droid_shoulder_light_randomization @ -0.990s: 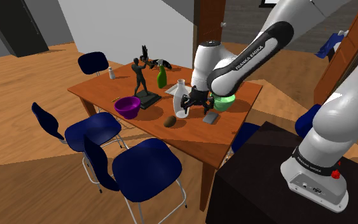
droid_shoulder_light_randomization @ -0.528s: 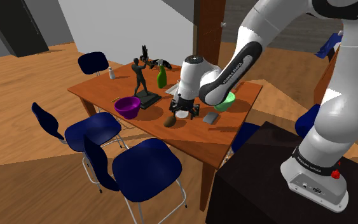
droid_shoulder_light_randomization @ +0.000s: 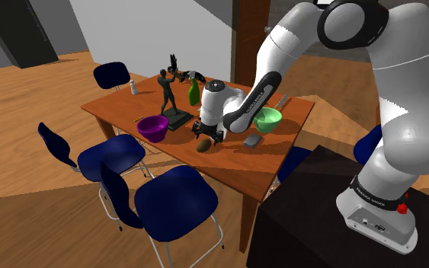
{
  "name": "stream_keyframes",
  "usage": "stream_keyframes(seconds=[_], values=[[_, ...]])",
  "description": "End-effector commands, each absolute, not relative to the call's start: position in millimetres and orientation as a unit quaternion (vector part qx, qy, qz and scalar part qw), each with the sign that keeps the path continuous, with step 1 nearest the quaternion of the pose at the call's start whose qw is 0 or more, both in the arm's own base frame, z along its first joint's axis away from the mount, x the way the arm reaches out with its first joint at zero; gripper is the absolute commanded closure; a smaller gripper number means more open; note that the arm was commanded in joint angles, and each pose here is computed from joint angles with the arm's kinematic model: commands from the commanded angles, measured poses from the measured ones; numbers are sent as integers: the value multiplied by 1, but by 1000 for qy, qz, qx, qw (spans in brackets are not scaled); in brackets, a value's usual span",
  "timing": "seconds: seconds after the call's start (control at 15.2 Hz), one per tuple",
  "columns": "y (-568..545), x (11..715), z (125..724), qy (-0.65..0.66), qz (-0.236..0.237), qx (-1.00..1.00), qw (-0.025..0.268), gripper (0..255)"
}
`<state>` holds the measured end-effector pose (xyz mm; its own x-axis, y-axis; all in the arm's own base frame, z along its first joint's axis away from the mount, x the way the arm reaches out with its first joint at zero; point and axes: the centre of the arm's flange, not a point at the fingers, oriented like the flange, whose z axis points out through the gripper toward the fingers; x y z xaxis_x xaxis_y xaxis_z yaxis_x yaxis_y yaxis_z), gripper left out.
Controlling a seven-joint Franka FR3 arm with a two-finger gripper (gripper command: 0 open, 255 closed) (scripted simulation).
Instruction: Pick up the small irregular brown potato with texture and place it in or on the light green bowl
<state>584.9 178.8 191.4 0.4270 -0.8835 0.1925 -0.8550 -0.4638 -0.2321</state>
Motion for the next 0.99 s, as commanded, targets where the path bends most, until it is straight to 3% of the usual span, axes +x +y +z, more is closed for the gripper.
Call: stream_keyframes(seconds=[0.0,0.92], values=[[179,597,181,531,-151,-832,51,0],[176,609,143,531,-151,-832,51,0]])
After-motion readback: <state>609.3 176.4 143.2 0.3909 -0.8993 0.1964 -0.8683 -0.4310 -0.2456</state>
